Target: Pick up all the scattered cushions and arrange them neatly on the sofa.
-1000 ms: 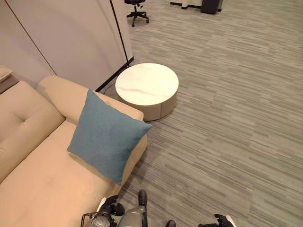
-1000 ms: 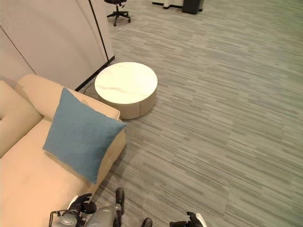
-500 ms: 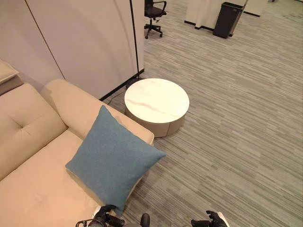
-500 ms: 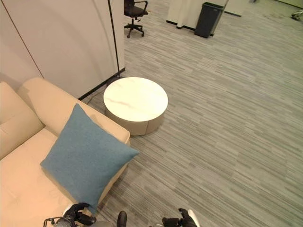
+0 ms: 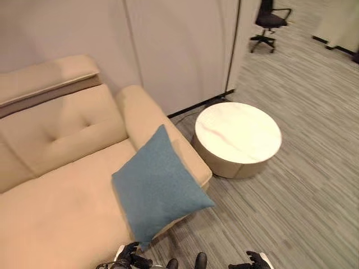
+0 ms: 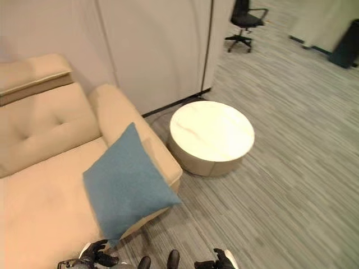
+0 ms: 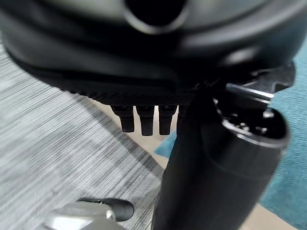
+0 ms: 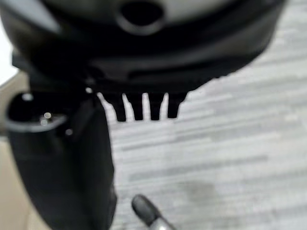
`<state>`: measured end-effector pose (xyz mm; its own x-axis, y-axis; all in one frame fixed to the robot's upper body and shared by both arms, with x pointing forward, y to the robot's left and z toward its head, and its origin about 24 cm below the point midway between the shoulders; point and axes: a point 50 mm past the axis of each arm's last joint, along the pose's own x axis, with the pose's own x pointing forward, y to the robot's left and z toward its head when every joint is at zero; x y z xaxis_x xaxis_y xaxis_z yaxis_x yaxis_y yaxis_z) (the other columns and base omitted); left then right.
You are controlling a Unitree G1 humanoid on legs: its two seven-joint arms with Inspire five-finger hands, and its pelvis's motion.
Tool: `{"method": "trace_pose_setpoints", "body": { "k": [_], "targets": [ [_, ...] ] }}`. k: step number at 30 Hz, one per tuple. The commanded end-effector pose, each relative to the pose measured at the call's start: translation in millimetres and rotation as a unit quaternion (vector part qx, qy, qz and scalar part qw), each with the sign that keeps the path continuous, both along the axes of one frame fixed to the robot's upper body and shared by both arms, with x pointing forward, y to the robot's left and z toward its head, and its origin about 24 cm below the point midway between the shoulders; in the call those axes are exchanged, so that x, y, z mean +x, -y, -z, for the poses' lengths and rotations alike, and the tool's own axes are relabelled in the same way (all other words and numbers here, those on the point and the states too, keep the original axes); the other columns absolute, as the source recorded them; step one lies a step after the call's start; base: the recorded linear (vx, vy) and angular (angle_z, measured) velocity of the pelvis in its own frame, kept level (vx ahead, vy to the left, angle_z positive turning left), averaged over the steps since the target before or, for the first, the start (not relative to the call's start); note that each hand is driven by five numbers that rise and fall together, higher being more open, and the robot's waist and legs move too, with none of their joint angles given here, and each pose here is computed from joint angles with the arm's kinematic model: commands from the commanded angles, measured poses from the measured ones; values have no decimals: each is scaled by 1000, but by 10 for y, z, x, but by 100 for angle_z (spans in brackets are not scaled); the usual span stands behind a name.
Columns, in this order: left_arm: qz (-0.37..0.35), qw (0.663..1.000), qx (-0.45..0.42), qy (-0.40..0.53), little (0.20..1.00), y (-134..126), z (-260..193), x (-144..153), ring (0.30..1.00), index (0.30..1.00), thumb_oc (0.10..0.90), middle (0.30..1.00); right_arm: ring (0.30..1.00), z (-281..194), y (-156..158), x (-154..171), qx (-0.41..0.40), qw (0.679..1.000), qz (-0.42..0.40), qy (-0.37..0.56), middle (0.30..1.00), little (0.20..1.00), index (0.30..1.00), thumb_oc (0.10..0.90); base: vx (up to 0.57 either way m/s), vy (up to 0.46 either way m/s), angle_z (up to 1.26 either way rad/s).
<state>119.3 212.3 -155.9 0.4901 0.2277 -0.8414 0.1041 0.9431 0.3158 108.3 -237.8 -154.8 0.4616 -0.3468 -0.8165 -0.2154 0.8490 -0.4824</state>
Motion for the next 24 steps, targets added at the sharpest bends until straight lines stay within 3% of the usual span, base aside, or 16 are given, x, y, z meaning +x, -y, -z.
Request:
{"method": "trace_pose_setpoints", "body": {
  "k": [1,11,20,21,23,24],
  "targets": [
    [11,999,-29,40,900,204,-46,214,900,900,800,900,900,-60,210,-29,-31,999,10,13,900,900,900,800,-61,-32,64],
    [25,999,-29,31,900,231,-32,194,900,900,800,900,900,-10,155,-137,-13,999,42,-2,900,900,900,800,10,33,83],
    [-3,999,-11,49,900,43,-83,243,900,900,800,900,900,-3,30,-43,2,1000,28,11,900,900,900,800,28,111,2],
    [2,999,4,51,900,-164,-133,279,900,900,800,900,900,-204,811,-262,-5,992,126,-28,900,900,900,800,79,-56,9],
    [15,999,6,49,900,-74,-117,281,900,900,800,900,900,-70,331,-88,-21,999,51,-1,900,900,900,800,60,-57,47],
    [8,999,5,53,900,-87,-121,284,900,900,800,900,900,-33,321,-205,-7,998,65,-22,900,900,900,800,18,-66,54]
  ]
}}
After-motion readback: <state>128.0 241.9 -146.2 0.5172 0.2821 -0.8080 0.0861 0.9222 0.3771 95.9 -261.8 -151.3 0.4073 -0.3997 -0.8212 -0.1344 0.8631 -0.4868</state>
